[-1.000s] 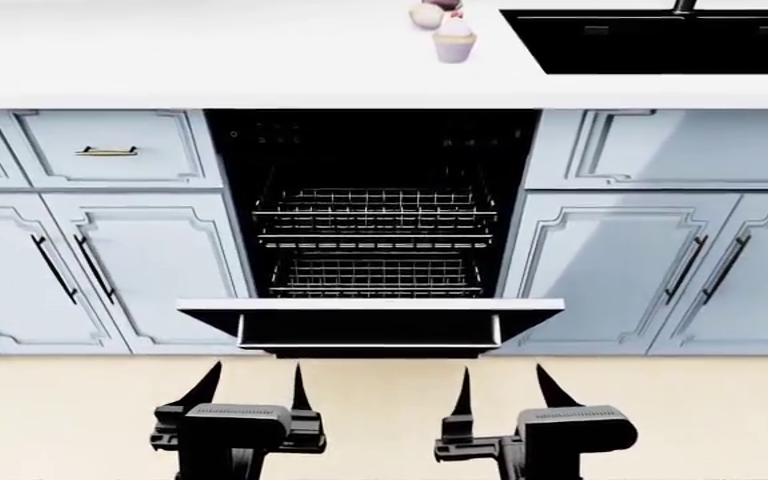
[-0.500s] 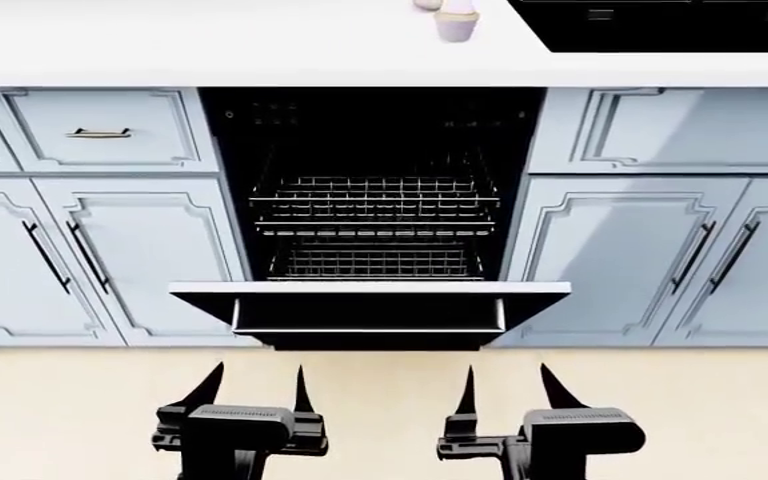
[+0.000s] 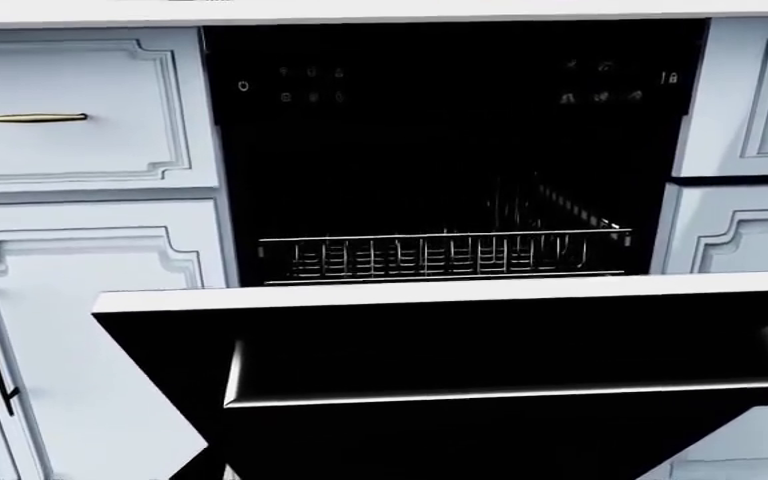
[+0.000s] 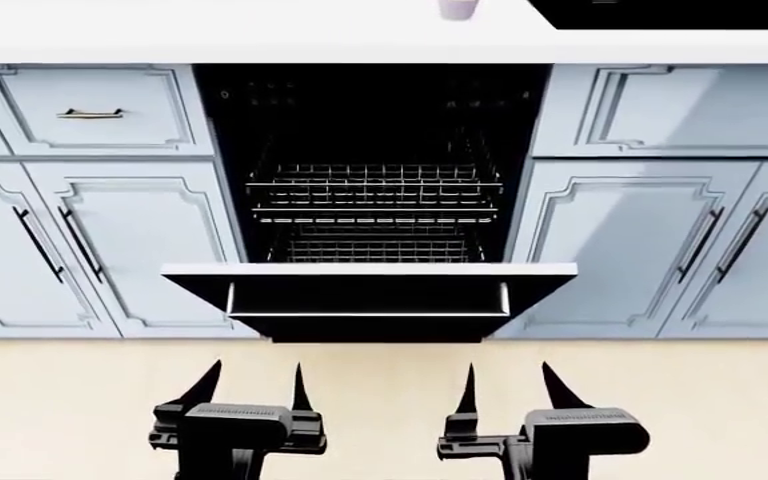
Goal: Close the dishwasher door
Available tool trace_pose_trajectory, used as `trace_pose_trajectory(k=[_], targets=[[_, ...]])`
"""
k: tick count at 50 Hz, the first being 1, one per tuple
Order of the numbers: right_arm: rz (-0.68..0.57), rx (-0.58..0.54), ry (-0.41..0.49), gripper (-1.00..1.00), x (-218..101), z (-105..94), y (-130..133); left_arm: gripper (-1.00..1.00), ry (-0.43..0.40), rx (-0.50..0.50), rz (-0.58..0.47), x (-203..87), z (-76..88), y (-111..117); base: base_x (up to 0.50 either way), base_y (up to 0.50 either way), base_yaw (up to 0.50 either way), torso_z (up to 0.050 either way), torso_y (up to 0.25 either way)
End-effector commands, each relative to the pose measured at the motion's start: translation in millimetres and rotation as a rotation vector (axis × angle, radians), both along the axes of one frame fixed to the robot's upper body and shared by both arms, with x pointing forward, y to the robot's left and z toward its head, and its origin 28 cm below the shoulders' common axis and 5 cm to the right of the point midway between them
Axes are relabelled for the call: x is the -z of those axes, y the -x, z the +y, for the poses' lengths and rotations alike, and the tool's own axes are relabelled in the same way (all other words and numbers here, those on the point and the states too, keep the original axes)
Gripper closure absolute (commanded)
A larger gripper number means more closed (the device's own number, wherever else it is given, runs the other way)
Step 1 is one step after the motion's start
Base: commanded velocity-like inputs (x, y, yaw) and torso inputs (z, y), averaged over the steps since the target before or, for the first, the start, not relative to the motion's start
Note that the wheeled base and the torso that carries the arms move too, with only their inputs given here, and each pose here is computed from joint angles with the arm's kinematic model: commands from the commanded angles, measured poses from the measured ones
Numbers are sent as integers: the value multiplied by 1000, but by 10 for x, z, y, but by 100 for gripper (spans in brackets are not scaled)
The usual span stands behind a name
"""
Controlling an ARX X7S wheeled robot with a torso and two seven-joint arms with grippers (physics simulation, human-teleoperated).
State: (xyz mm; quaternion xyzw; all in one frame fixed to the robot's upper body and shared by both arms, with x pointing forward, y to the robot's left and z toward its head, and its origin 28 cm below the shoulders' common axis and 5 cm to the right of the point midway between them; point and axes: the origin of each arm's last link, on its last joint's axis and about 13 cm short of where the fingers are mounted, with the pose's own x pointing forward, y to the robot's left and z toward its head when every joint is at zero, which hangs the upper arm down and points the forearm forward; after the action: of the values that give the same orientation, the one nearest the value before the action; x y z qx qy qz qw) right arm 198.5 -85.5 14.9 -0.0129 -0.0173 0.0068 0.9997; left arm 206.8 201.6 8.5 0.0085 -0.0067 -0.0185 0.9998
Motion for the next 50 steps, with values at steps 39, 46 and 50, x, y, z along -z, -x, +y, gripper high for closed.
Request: trace_pose_trajectory(k=[39, 46, 50], targets=[[-10, 7, 28, -100, 3, 25, 24, -100, -4, 11, 6, 7, -12, 36, 0, 0, 0, -50, 37], [-12, 11, 28, -100, 0, 23, 23, -100, -7, 10, 6, 11, -13, 30, 0, 0, 0, -50, 37], [-15, 12, 32, -100, 0, 23, 28, -100, -6, 10, 5, 9, -13, 29, 0, 0, 0, -50, 37]])
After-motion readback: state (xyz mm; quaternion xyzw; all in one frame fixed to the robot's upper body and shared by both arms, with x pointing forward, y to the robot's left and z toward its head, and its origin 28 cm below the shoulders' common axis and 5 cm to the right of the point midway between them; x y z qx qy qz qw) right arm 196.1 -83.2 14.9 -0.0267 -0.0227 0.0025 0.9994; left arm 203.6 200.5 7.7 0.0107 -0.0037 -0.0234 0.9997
